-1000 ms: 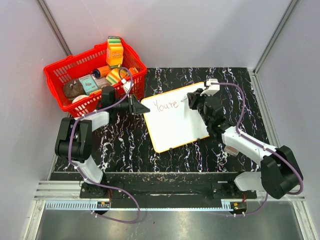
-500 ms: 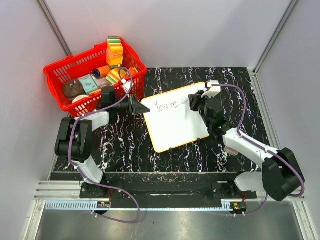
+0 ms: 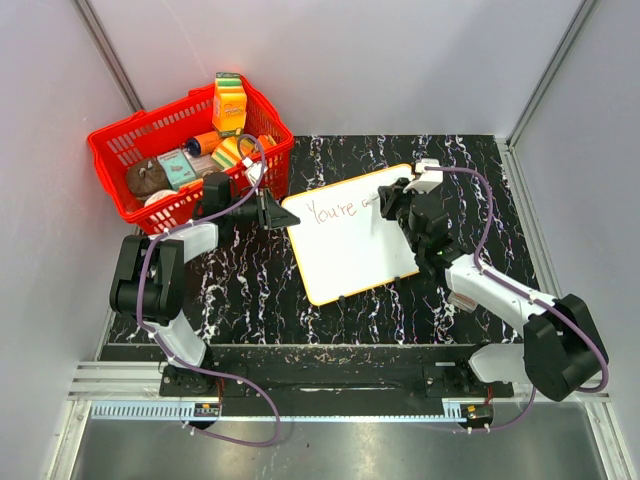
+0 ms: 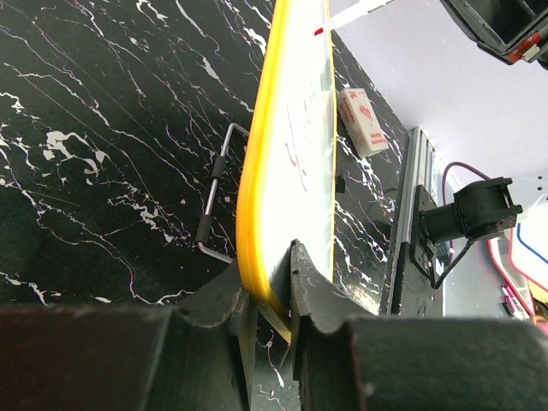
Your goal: Write a sentence on the whiteboard
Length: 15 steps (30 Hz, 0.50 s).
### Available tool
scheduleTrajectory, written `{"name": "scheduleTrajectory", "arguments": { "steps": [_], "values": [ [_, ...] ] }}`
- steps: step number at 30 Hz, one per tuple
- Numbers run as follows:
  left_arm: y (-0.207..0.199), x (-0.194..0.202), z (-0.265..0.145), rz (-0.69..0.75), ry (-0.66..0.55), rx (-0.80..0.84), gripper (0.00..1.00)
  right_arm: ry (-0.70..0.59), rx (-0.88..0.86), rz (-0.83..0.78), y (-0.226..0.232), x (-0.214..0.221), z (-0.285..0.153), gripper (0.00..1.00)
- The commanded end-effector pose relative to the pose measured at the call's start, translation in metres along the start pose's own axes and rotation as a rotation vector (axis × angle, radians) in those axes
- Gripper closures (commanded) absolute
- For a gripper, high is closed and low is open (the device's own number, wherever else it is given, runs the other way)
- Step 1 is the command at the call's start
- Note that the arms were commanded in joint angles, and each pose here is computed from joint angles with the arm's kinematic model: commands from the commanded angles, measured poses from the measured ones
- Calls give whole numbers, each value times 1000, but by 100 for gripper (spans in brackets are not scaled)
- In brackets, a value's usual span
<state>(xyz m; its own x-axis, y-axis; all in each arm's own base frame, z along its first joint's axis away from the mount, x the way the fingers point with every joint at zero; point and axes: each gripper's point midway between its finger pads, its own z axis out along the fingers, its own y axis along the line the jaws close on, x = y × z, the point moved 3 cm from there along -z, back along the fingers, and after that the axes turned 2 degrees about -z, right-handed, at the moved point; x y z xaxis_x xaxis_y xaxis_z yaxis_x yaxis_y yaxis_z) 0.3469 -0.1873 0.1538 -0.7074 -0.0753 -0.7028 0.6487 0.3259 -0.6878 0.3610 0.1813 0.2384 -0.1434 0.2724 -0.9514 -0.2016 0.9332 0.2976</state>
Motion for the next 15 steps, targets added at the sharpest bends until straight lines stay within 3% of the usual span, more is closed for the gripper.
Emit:
{"name": "scheduleTrajectory", "arguments": {
  "steps": [1,15],
  "values": [
    [16,32,15,118,75,-33,100,-98,16,36,4,-32,8,100],
    [16,32,16,117,76,-32,100,-66,4,21,2,-22,4,100]
  ]
}}
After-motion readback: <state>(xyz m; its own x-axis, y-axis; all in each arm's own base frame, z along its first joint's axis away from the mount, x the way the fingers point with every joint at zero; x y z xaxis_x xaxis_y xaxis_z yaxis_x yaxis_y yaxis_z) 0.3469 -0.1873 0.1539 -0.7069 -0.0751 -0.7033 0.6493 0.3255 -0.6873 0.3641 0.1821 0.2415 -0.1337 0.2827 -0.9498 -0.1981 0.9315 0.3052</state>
